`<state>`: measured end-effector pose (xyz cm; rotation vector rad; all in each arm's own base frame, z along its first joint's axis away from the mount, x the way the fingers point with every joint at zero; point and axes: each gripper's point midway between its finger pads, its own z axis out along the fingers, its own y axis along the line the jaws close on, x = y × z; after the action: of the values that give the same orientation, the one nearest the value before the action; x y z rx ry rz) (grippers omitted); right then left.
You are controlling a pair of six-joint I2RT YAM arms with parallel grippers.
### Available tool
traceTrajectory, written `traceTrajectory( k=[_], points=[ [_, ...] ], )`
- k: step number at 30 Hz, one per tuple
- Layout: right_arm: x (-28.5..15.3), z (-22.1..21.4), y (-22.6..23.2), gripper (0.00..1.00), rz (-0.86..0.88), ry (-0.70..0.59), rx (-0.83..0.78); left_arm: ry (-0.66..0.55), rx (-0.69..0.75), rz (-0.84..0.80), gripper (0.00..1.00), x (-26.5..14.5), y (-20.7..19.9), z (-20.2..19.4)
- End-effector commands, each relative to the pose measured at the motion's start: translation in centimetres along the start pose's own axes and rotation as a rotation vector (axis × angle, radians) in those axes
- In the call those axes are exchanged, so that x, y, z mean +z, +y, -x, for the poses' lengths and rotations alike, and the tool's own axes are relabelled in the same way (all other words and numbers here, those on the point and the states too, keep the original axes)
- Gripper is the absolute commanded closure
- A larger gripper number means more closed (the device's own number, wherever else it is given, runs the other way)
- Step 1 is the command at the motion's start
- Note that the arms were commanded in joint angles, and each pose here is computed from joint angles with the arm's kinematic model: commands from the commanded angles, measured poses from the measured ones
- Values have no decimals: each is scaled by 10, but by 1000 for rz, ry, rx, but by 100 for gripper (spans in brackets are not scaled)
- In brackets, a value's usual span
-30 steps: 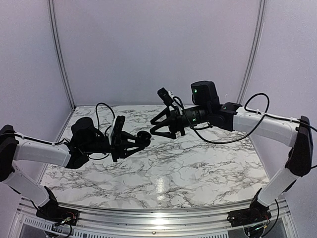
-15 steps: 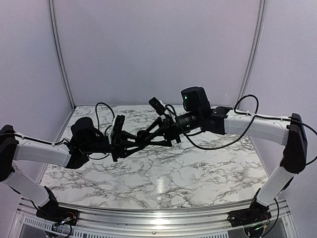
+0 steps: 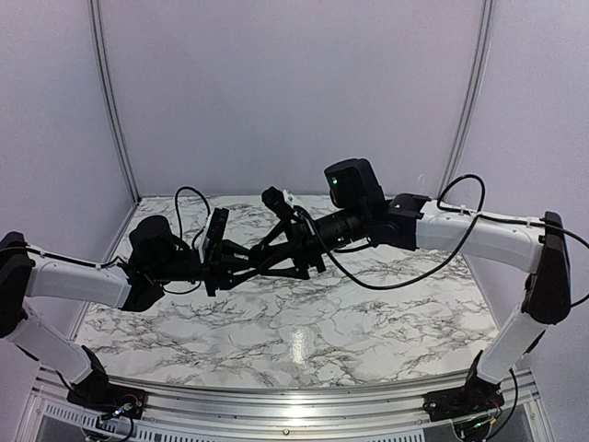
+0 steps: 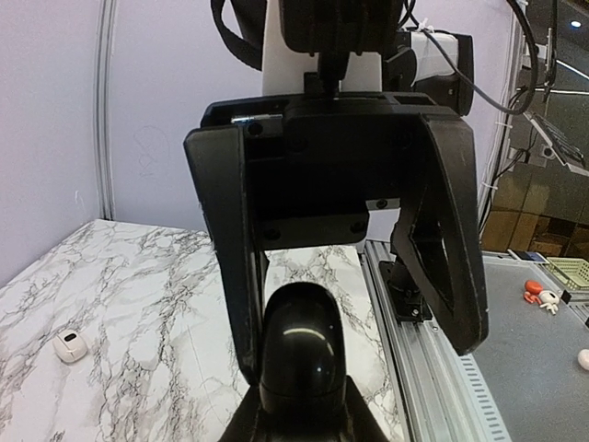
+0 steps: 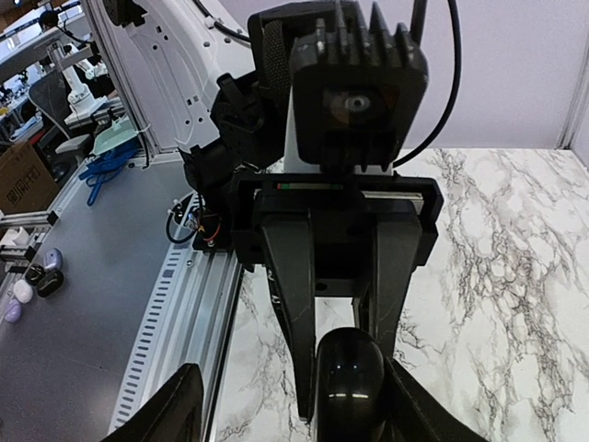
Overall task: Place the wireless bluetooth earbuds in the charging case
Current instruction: Close the charging case with the earbuds, then pass from the left arm to the right
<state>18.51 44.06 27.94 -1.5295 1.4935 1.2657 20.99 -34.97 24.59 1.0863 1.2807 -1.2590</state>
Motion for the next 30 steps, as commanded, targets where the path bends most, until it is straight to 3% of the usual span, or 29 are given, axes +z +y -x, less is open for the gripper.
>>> traceTrajectory(
  k=[1,11,19,30],
  points=[
    [-8,8,29,37,27,22,-76,-61,-7,101,100,-8,26,20],
    [-34,-2,-15,25,-337,59,-221,-77,-109,59,100,-4,24,30],
    [-61,7,-30,19,-567,20,-418,-71,-308,-12,100,8,28,37],
    [-54,19,-29,17,-601,-34,-603,-36,-426,-85,100,14,20,33]
  ],
)
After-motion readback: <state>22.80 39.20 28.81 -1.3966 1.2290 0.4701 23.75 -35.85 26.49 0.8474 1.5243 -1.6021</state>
